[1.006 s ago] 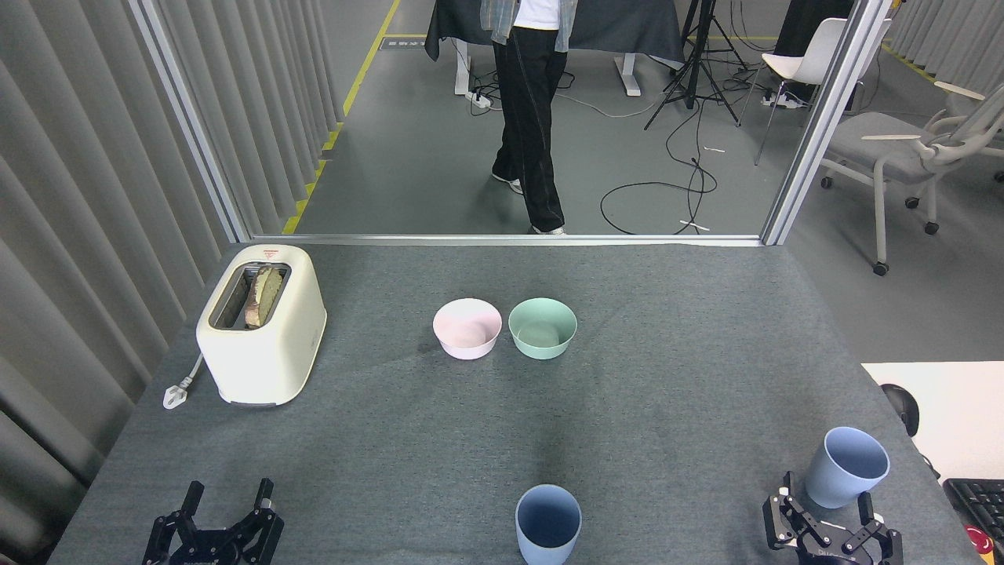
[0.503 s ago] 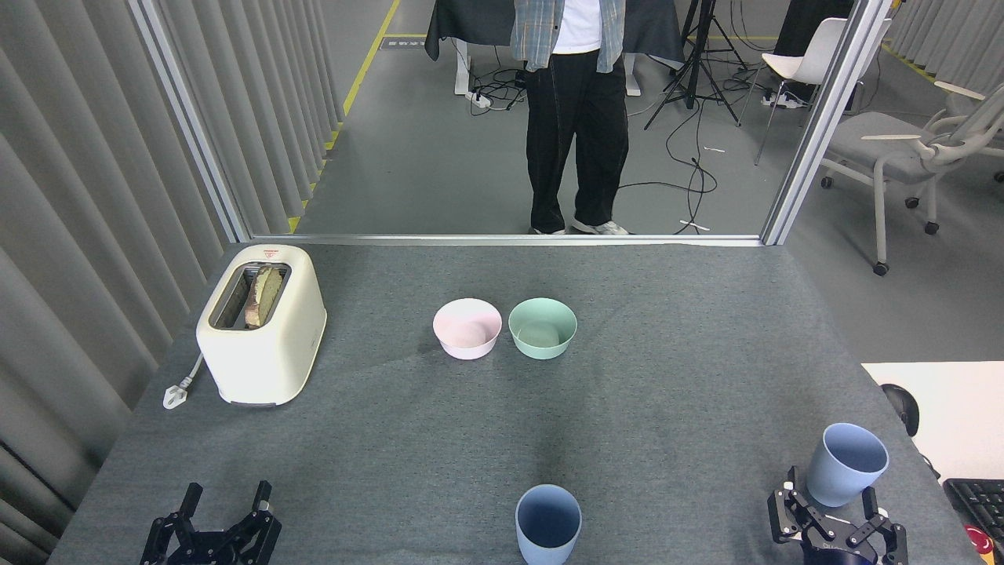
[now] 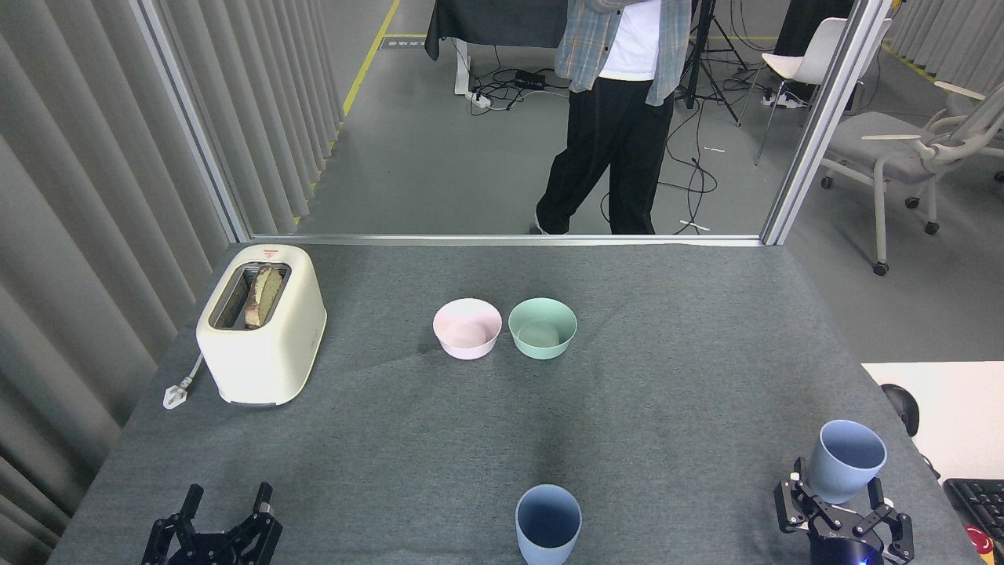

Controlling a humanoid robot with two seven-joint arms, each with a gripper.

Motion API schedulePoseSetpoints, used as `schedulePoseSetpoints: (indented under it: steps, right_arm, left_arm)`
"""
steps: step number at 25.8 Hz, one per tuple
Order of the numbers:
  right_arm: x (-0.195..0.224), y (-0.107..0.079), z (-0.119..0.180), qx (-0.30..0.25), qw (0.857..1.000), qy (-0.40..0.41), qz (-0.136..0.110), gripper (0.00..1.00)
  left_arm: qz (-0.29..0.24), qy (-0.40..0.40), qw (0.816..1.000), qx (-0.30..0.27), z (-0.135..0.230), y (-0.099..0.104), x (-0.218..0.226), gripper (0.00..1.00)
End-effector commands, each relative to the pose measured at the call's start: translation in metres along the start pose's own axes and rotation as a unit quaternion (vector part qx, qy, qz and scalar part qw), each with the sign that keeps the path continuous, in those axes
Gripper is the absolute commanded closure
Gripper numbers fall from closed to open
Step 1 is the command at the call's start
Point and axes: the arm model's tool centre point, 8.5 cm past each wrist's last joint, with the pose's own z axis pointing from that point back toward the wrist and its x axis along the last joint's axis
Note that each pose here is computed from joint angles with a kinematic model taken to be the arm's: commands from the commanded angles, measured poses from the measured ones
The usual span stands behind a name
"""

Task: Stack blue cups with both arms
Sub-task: 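Reach the right gripper to the other blue cup and grasp it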

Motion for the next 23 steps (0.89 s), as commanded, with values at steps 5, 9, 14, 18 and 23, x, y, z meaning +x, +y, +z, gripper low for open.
schedulePoseSetpoints:
  steps: [5, 9, 14, 18, 23]
  right_arm:
    - [-0.007, -0.005, -0.01, -0.001, 1.0, 0.005, 0.003, 0.0]
    - [-0.016, -0.006, -0.014, 0.002, 1.0, 0.008, 0.009, 0.0]
    - [-0.024, -0.005, -0.017, 0.008, 1.0, 0.014, 0.015, 0.0]
    - [-0.027, 0.003, -0.014, 0.025, 0.999, 0.021, 0.016, 0.0]
    - [-0.03, -0.002, -0.022, 0.022, 0.999, 0.025, 0.017, 0.0]
  left_arm:
    - [0.0, 0.0, 1.0, -0.002, 0.002, -0.001, 0.0, 0.0]
    - [0.0, 0.0, 1.0, -0.002, 0.002, -0.001, 0.0, 0.0]
    - [0.001, -0.001, 1.0, 0.0, 0.001, -0.001, 0.001, 0.0]
    - [0.001, -0.001, 1.0, -0.001, 0.0, -0.001, 0.001, 0.0]
    - [0.001, -0.001, 1.0, 0.0, 0.0, 0.0, 0.001, 0.0]
